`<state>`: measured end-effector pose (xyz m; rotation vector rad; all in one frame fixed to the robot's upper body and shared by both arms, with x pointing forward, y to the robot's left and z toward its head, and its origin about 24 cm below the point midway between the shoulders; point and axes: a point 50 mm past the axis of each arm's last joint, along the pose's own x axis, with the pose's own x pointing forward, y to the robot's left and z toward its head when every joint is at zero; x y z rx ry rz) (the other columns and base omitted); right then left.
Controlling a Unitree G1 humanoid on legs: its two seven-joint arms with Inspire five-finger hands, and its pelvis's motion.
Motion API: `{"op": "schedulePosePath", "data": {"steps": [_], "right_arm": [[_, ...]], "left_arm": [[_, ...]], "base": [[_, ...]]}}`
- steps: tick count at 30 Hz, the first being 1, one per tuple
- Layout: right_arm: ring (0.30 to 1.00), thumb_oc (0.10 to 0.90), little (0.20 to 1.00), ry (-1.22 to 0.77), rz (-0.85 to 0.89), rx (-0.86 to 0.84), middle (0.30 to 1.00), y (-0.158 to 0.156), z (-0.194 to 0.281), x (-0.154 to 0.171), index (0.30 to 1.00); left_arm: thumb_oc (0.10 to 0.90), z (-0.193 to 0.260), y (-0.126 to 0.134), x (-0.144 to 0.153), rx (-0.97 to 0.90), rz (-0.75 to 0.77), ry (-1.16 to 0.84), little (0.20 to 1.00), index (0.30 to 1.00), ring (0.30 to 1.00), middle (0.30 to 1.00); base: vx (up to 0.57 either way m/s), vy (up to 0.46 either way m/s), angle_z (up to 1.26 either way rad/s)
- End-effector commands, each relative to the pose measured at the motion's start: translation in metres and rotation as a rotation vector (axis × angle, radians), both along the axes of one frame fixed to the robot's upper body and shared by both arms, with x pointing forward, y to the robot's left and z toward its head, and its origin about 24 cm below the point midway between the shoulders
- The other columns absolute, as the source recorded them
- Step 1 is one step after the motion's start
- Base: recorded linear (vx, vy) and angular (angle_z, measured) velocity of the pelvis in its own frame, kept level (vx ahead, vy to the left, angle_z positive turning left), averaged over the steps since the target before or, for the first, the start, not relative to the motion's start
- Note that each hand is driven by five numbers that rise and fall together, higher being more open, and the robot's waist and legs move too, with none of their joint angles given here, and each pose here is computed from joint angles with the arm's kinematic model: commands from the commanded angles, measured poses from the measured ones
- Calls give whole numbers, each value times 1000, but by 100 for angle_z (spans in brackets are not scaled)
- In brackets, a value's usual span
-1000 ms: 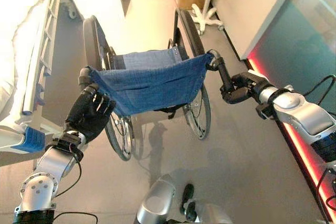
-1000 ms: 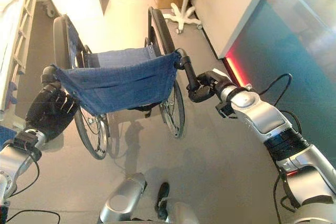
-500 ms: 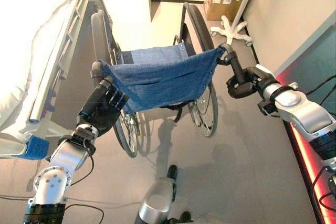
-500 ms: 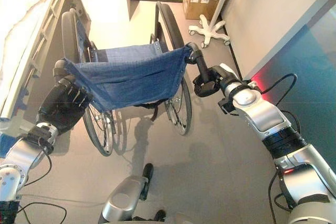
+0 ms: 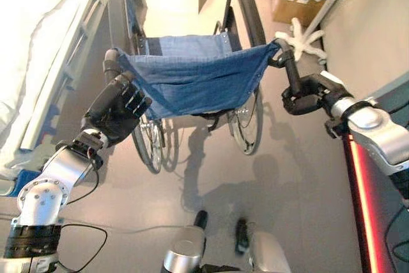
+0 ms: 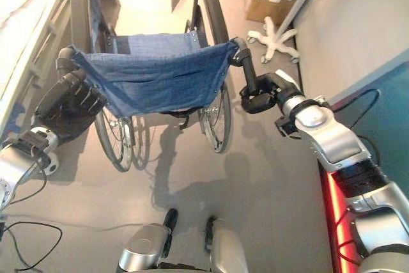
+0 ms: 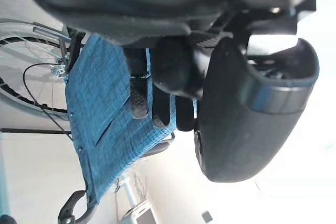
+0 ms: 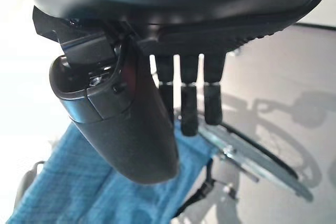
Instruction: Push the wheelchair next to the bed
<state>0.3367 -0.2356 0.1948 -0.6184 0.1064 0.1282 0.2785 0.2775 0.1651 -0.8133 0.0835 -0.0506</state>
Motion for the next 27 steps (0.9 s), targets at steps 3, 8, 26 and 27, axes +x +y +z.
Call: {"op": "schedulePosePath", "data": {"steps": [3, 8, 26, 27], "right_arm": [[300, 400, 300, -316, 131, 44, 300, 23, 81, 0, 300], [300, 400, 300, -293, 127, 17, 300, 19, 89, -1, 300], [300, 400, 300, -255, 160, -25, 300, 27, 66, 1, 300], [300, 400, 300, -251, 163, -22, 300, 25, 65, 0, 300]], "left_arm": [[400, 66, -46, 7, -32, -202, -368, 300, 300, 300, 300], [400, 56, -46, 3, -71, -187, -355, 300, 300, 300, 300], [400, 32, -23, 5, -109, -102, -334, 300, 300, 300, 300], [400, 33, -21, 4, -111, -97, -334, 300, 300, 300, 300]], "base": [[358, -132, 68], [418, -117, 54], [302, 17, 11], [258, 198, -40]]}}
